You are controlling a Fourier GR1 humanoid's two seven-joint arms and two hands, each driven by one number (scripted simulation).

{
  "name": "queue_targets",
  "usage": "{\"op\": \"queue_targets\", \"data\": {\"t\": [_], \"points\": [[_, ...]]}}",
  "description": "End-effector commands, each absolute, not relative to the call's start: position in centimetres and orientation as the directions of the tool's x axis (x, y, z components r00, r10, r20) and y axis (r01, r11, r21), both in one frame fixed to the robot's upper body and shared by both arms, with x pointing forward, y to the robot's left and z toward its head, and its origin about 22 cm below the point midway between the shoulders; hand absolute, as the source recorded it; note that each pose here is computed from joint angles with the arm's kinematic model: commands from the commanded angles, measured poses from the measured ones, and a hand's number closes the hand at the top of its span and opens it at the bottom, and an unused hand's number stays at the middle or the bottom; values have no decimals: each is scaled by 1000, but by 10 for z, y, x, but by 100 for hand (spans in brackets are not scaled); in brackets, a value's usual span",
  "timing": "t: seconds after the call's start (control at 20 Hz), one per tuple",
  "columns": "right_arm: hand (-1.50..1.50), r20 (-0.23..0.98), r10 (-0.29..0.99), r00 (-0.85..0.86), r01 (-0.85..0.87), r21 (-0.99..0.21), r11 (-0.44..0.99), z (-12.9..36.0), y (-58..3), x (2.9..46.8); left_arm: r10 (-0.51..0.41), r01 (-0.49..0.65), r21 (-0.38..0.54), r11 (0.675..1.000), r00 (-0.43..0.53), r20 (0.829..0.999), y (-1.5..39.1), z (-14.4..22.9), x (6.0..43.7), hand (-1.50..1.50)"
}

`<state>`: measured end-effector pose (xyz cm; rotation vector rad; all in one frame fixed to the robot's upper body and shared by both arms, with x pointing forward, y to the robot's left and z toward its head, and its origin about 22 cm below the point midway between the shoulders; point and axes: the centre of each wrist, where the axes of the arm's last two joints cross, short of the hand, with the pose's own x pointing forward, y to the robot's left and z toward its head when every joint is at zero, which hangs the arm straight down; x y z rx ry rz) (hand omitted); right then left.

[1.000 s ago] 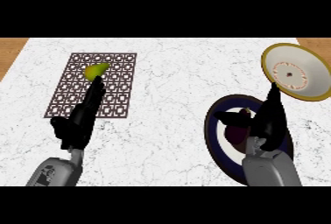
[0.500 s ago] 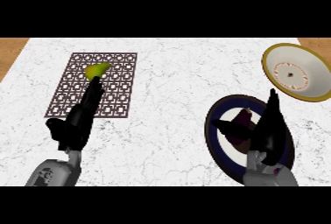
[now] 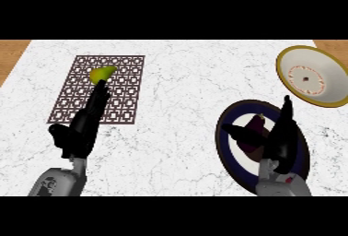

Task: Pick the eggplant from the plate and place it in the bowl

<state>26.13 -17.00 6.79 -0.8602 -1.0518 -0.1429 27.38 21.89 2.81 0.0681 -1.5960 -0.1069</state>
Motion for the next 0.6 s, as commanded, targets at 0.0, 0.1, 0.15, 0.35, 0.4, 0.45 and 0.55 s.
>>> {"op": "queue_targets", "data": {"t": [0.0, 0.1, 0.15, 0.35, 0.4, 0.45, 0.55], "points": [[-150, 809, 166, 563, 525, -506, 685, 47, -163, 258, -110, 23, 111, 994, -38, 993, 205, 39, 275, 0], [-150, 814, 159, 558, 528, -496, 689, 41, -164, 264, -113, 35, 114, 993, -27, 993, 207, 22, 270, 0], [-150, 827, 143, 543, 528, -469, 708, 69, -170, 276, -115, 16, 116, 993, -33, 993, 214, 24, 271, 0], [-150, 824, 125, 553, 551, -474, 686, 28, -169, 265, -114, 26, 114, 993, -31, 993, 229, 45, 292, 0], [-150, 816, 147, 560, 548, -498, 672, 4, -175, 248, -96, 33, 96, 995, -11, 995, 215, 30, 277, 0], [-150, 824, 140, 549, 546, -481, 686, 22, -184, 251, -106, 25, 106, 994, -15, 994, 229, 33, 274, 0], [-150, 804, 155, 574, 543, -515, 663, 19, -187, 257, -107, 18, 107, 994, -29, 994, 221, 29, 275, 0]]}}
